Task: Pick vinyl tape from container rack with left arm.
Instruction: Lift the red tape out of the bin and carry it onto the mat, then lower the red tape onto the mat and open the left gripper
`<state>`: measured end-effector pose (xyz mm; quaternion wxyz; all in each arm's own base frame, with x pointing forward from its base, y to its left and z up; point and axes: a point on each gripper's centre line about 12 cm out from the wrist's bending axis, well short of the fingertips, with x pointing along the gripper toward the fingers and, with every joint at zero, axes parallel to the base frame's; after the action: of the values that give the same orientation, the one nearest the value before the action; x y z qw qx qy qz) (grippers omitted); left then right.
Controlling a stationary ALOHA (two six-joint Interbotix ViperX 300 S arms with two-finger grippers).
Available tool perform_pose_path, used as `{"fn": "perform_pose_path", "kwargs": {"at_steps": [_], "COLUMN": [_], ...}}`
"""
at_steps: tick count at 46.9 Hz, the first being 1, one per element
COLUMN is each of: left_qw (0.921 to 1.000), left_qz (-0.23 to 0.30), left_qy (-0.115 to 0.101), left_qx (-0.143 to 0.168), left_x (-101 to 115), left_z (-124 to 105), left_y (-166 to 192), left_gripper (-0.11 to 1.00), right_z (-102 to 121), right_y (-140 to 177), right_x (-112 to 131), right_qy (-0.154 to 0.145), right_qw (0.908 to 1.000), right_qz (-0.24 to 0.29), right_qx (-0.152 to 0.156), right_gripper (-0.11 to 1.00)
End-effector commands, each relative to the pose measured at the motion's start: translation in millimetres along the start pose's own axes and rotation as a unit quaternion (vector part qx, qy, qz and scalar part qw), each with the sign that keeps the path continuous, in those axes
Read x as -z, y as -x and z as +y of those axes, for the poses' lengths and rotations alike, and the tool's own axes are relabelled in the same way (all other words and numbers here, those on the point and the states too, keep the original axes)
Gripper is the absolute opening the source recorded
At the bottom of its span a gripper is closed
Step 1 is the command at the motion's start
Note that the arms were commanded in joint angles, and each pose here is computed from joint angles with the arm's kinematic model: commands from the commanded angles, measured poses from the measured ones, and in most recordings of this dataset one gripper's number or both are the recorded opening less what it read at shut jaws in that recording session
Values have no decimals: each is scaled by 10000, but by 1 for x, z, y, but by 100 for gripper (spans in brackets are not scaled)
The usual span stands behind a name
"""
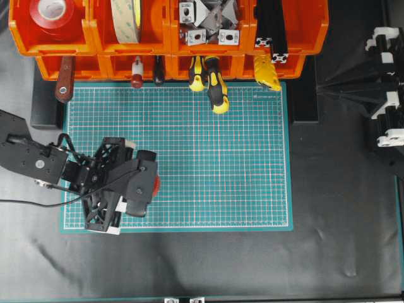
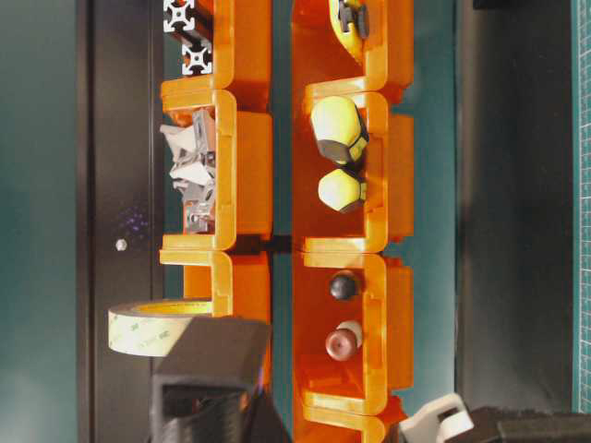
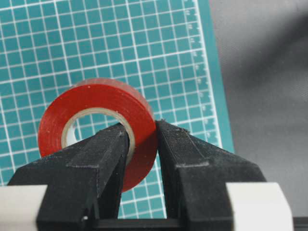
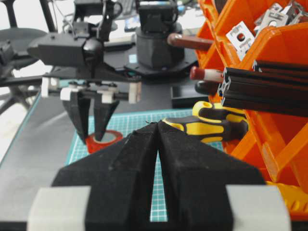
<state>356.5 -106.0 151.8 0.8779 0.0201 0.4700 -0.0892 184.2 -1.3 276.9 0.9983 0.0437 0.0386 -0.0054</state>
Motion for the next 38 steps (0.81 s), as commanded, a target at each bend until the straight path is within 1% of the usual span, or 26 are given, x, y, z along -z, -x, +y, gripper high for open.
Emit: {"fn": "perform_pose_path", "kwargs": {"at_steps": [1, 8, 21, 30, 34, 36, 37, 38], "left_qw": [9996, 9996, 9994, 9992, 9991, 9990, 9990, 9990], "left_qz": [-285, -264, -344, -384, -408, -416, -424, -432], "left_qy": [61, 55, 79, 32, 43, 47, 61, 67], "left_qx": [-4, -27, -69, -103, -115, -123, -127, -130], "left_x": [-17, -18, -26, -31, -33, -34, -34, -34], "left_z": [4, 6, 12, 16, 17, 18, 19, 20], "left_y": [8, 7, 6, 6, 6, 6, 7, 7], "left_gripper": [19, 19, 19, 20, 20, 23, 26, 32], "right_z": [1, 1, 1, 1, 1, 1, 1, 1], "right_y": [-1, -1, -1, -2, -2, -2, -2, -2], "right_x": [-14, -14, -14, -13, -12, -12, -12, -12], "right_qy": [-16, -16, -16, -16, -16, -16, -24, -16], "right_qw": [9999, 9999, 9999, 9999, 10000, 10000, 10000, 10000], "right_qz": [-154, -154, -146, -108, -85, -77, -77, -77], "right_qx": [-5, -5, -4, -2, 0, 0, 0, 0], "right_gripper": [0, 0, 0, 0, 0, 0, 0, 0]}}
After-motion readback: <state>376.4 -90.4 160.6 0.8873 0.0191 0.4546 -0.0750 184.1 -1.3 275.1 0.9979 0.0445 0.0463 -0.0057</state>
